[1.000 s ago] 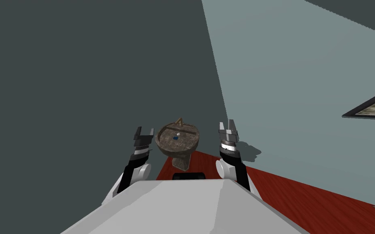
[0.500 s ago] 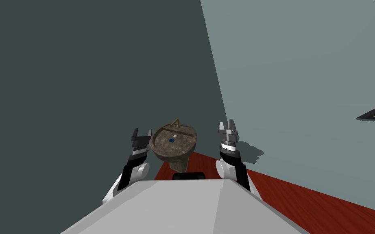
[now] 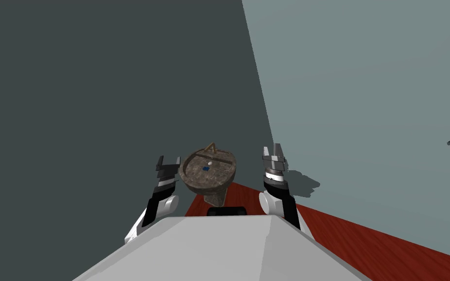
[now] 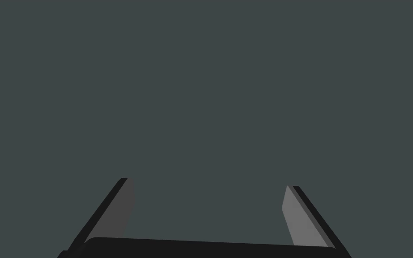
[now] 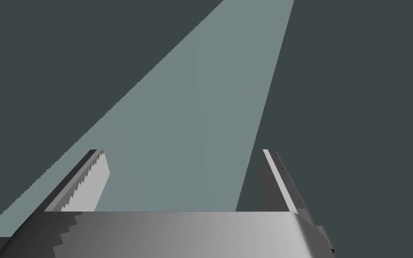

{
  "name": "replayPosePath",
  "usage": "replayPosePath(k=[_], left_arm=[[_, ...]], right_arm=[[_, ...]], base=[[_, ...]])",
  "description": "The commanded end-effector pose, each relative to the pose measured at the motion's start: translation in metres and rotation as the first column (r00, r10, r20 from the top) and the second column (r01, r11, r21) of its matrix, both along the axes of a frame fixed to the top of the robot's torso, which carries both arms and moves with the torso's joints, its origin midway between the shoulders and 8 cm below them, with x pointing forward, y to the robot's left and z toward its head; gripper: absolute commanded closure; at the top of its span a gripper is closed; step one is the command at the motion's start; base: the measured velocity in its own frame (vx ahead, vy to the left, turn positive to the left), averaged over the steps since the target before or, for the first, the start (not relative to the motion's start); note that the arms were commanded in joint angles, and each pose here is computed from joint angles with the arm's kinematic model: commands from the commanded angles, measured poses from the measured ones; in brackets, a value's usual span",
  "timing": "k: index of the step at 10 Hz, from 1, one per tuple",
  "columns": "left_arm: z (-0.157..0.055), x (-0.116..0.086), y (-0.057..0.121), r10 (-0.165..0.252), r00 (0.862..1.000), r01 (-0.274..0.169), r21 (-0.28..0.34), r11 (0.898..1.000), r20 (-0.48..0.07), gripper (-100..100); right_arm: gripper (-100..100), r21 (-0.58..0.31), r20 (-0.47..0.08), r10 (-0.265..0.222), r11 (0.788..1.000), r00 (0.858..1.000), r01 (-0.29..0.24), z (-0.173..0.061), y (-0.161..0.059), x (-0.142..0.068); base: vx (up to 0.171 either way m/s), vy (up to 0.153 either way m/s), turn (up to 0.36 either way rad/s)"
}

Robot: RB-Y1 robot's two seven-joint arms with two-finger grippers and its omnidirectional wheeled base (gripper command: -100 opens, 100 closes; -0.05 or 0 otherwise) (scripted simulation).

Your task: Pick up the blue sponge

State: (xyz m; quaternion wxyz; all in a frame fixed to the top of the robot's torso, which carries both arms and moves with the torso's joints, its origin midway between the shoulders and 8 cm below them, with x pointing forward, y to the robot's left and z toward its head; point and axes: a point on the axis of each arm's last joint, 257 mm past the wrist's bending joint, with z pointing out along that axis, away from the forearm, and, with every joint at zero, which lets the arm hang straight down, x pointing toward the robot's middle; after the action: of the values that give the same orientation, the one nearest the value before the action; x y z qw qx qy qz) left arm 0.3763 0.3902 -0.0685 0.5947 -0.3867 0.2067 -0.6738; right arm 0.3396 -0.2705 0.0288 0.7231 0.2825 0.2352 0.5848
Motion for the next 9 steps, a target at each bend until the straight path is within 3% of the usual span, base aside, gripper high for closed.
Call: replayPosePath(k=[1, 2, 9], left_arm=[[0.0, 0.0, 0.0, 0.001, 1.0, -0.001, 0.0, 1.0, -0.001, -100], [-0.008, 0.001, 0.017, 0.012, 1.0, -0.012, -0.043, 0.999, 0.001, -100], [-0.008, 0.001, 0.017, 0.012, 1.0, -0.012, -0.043, 0.999, 0.001, -100]], right_arm=[[0, 0.0, 0.0, 0.0, 1.0, 1.0, 0.0, 0.0, 0.0, 0.0], [0, 0.0, 0.0, 0.0, 1.0, 1.0, 0.0, 0.0, 0.0, 0.0], [0, 0.0, 0.0, 0.0, 1.0, 1.0, 0.0, 0.0, 0.0, 0.0]], base=[[-0.002, -0.001, -0.016], [0.01, -0.027, 0.069], [0.001, -0.008, 0.007]])
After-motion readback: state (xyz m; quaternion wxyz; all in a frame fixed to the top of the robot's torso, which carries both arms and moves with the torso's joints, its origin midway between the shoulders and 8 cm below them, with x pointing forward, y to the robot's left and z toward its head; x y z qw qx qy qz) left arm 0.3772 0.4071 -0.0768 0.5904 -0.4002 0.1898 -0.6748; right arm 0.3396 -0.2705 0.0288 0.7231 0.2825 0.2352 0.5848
